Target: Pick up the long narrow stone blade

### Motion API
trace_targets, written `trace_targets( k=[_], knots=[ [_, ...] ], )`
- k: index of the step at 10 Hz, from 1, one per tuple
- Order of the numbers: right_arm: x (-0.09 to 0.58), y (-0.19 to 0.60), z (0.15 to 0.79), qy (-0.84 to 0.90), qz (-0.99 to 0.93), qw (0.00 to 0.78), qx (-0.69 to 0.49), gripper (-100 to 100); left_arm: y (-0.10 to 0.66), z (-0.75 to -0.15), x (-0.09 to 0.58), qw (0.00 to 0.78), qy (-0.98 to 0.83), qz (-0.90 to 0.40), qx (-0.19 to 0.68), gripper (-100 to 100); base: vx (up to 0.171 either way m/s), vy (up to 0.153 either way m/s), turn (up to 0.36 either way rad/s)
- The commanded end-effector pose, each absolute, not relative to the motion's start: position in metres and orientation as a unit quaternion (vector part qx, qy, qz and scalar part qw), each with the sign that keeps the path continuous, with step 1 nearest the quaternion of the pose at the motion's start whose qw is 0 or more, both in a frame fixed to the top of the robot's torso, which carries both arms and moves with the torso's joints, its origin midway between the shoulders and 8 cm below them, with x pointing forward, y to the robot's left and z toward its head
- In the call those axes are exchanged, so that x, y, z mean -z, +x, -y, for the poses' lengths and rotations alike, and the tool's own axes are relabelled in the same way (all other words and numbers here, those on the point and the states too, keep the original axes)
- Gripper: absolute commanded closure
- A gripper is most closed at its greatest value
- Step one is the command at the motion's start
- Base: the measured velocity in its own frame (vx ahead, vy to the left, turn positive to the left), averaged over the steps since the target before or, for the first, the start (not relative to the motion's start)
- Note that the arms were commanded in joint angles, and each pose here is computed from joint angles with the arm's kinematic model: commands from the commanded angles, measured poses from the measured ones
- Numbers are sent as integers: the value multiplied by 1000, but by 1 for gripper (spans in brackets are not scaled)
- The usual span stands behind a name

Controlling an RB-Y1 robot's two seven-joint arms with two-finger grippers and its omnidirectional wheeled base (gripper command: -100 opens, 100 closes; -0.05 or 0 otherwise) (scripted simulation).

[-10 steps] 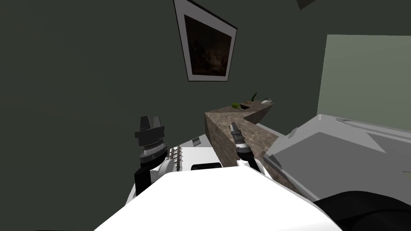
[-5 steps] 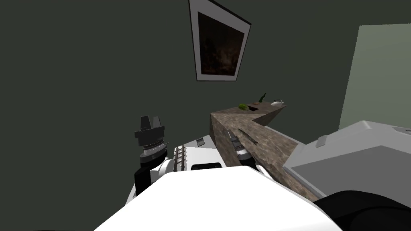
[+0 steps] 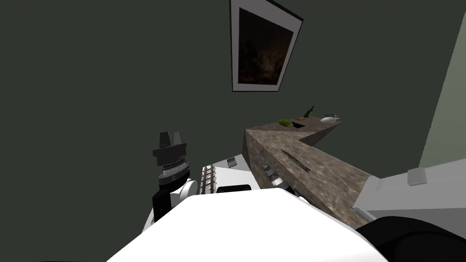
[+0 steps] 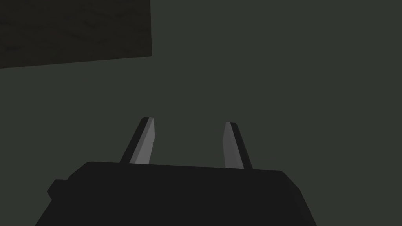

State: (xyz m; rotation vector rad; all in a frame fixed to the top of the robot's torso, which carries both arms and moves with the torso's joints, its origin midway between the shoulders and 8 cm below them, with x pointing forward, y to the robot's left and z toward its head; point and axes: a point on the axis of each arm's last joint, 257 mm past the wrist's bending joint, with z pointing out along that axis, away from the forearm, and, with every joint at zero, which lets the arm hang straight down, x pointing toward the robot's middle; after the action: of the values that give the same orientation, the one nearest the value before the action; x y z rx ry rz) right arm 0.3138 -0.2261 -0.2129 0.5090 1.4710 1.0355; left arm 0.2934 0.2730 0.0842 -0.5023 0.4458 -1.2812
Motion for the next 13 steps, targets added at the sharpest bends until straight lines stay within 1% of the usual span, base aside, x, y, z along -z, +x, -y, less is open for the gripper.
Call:
trace_targets(
  k=[1, 2, 3, 4, 5, 6, 7, 8, 9, 13],
  knots=[
    [246, 292, 230, 215, -670, 567, -429, -100, 293, -273, -84, 750, -230, -204, 586, 0, 128, 165, 102],
    [247, 291, 231, 210, -674, 565, -428, -100, 293, -273, -84, 750, -230, -204, 586, 0, 88, 130, 55],
    [274, 272, 236, 210, -702, 541, -413, -100, 293, -273, -84, 750, -230, -204, 586, 0, 64, 155, 133],
    [275, 271, 237, 204, -706, 539, -412, -100, 293, -273, -84, 750, -230, -204, 586, 0, 61, 117, 40],
    [301, 249, 243, 202, -735, 512, -396, -100, 293, -273, -84, 750, -230, -204, 586, 0, 88, 148, 98],
    [302, 248, 244, 199, -737, 511, -395, -100, 293, -273, -84, 750, -230, -204, 586, 0, 82, 107, 47],
    [327, 223, 253, 195, -766, 483, -377, -100, 293, -273, -84, 750, -230, -204, 586, 0, 50, 58, 24],
    [348, 200, 262, 190, -790, 458, -360, -100, 293, -273, -84, 750, -230, -204, 586, 0, 43, -13, 50],
    [350, 194, 265, 186, -797, 451, -356, -100, 293, -273, -84, 750, -230, -204, 586, 0, 21, -6, 42],
    [350, 194, 265, 186, -797, 451, -356, -100, 293, -273, -84, 750, -230, -204, 586, 0, 2, -2, 6]
  ],
)
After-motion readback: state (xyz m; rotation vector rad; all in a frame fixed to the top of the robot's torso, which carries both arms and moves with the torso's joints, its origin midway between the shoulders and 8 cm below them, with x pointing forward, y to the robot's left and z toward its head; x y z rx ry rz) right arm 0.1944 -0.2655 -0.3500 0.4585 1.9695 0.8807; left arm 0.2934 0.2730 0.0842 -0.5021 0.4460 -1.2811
